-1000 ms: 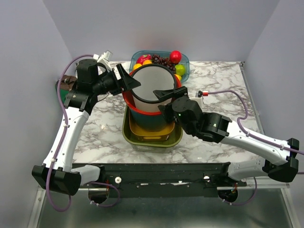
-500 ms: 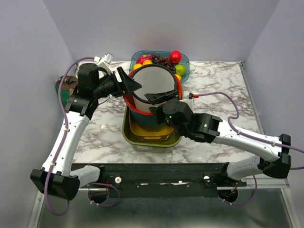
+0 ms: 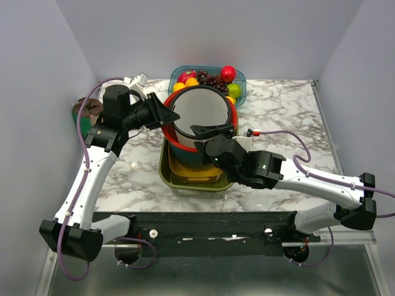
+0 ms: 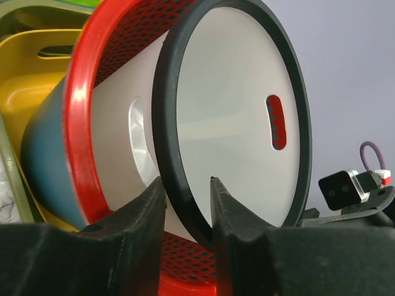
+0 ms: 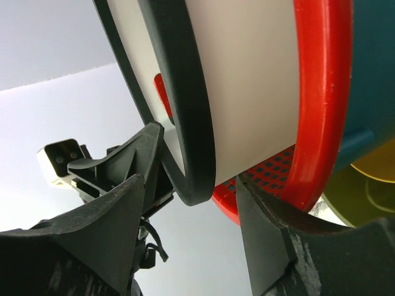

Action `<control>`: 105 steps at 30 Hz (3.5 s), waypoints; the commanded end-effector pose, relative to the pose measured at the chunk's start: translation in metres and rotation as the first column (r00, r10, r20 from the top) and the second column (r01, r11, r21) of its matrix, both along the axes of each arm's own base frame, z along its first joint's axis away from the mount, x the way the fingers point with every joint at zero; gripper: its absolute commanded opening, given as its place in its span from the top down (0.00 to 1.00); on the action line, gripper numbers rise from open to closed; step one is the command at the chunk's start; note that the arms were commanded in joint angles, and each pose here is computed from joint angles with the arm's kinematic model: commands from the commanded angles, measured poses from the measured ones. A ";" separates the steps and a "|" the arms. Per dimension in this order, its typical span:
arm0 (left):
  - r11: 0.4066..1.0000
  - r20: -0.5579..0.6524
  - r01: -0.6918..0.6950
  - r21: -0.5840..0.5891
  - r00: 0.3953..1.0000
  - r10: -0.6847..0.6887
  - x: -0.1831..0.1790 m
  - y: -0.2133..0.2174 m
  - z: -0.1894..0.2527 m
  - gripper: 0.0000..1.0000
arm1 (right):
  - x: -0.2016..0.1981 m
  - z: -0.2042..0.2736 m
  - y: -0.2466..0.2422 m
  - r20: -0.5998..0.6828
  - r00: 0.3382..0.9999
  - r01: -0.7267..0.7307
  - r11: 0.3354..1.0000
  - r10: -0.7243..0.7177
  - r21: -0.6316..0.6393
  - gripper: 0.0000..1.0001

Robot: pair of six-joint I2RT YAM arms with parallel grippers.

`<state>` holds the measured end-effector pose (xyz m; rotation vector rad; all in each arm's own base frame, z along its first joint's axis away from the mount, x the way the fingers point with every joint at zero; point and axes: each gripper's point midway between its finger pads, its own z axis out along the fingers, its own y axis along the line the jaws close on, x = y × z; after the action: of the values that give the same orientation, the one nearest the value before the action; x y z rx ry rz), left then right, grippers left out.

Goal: Turn the large container upside down

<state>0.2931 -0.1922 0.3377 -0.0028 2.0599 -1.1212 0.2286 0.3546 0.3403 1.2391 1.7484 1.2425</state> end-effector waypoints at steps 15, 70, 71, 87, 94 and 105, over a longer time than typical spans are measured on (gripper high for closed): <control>0.990 0.059 0.142 0.026 0.988 -0.143 -0.031 -0.007 0.001 0.80 | 0.001 -0.022 -0.014 -0.229 0.958 0.194 0.978 -0.172 0.080 0.54; 0.994 0.327 0.058 0.093 0.941 -0.085 -0.047 0.013 0.058 0.24 | 0.015 0.042 -0.039 0.132 0.976 0.169 0.984 -0.174 0.049 0.99; 0.994 0.340 0.054 0.094 0.937 -0.083 -0.048 0.014 0.062 0.23 | 0.015 0.043 -0.039 0.137 0.976 0.163 0.986 -0.168 0.045 0.99; 0.924 0.535 -0.381 0.038 0.789 0.303 -0.064 0.088 0.140 0.18 | -0.001 0.083 -0.063 0.311 0.946 0.110 0.993 -0.090 -0.048 0.99; 0.915 0.524 -0.399 0.057 0.793 0.312 -0.060 0.091 0.133 0.18 | -0.006 0.093 -0.077 0.328 0.940 0.113 0.993 -0.096 -0.032 0.99; 0.962 0.491 -0.270 0.029 0.842 0.222 -0.056 0.064 0.130 0.16 | -0.010 0.096 -0.084 0.336 0.938 0.091 0.996 -0.087 0.002 0.99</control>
<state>0.2366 -0.1099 0.4711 0.0057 1.5862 -0.6682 0.2170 0.2822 0.4186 0.9660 1.5214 1.2593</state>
